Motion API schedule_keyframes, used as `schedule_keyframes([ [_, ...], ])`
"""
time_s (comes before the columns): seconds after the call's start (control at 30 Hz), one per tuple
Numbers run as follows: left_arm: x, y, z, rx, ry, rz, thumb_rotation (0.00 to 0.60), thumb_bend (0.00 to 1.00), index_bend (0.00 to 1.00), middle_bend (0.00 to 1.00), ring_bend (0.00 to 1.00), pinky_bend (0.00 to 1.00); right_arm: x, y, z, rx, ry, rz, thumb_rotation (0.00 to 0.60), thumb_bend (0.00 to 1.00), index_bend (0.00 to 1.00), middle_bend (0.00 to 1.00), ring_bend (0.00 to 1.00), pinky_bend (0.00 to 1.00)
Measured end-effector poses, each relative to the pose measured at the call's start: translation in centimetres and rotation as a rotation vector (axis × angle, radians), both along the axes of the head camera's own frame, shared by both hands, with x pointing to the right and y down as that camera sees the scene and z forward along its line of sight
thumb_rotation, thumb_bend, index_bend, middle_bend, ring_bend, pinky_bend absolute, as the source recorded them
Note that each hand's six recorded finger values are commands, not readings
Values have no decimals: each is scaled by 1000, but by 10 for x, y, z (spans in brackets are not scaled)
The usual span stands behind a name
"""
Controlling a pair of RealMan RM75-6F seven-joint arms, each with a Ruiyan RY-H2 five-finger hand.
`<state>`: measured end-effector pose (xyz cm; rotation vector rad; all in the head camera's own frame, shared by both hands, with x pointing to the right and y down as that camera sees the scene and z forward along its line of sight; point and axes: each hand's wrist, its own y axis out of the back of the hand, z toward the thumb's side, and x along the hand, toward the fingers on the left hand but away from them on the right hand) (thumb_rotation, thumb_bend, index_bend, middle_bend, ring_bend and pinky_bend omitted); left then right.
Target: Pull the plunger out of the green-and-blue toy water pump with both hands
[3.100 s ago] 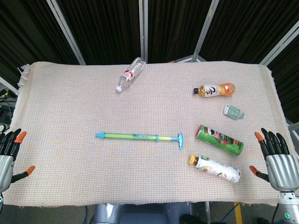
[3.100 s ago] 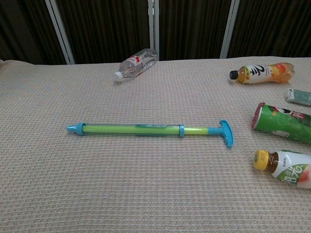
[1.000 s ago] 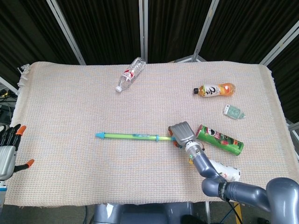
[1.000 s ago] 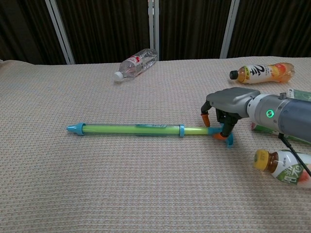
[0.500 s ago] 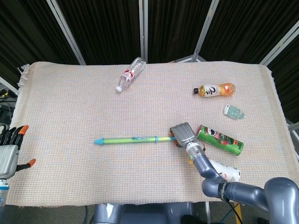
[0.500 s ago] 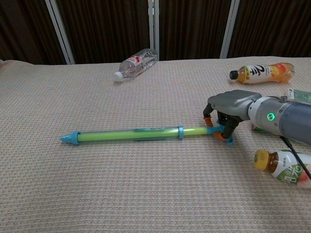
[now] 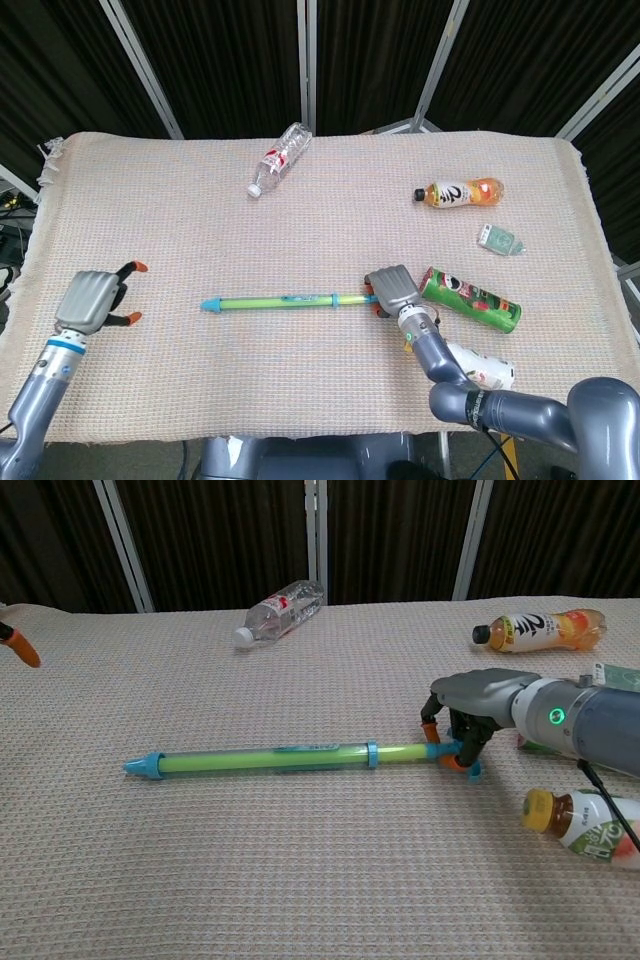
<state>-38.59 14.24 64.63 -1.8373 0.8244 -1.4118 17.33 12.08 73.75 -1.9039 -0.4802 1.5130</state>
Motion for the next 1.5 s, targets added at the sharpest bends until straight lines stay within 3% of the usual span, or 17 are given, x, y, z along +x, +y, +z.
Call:
schedule_keyframes([
  [0.33, 90, -19, 54, -176, 78, 134, 600, 232, 345, 894, 829, 1000, -3, 0, -3, -9, 15, 17, 600, 483, 703, 1000, 1000, 1000],
  [0.83, 136, -9, 88, -267, 89, 159, 600, 248, 379, 894, 829, 1000, -3, -3, -5, -8, 20, 25, 600, 484, 702, 1000, 1000, 1000],
  [1.03, 146, -6, 93, -275, 82, 182, 600, 318, 403, 894, 829, 1000, -3, -4, -5, -7, 15, 30, 600, 490, 703, 1000, 1000, 1000],
  [1.17, 151, -5, 95, -285, 85, 182, 600, 402, 461, 894, 829, 1000, -2, -6, -7, -3, 13, 32, 600, 490, 703, 1000, 1000, 1000],
  [1.33, 155, -3, 97, -297, 82, 183, 600, 546, 682, 894, 829, 1000, -1, -8, -10, 2, 6, 40, 600, 491, 706, 1000, 1000, 1000],
  [1.5, 155, -5, 96, -293, 79, 171, 600, 568, 766, 894, 829, 1000, 0, -11, -17, 13, -2, 41, 600, 494, 709, 1000, 1000, 1000],
])
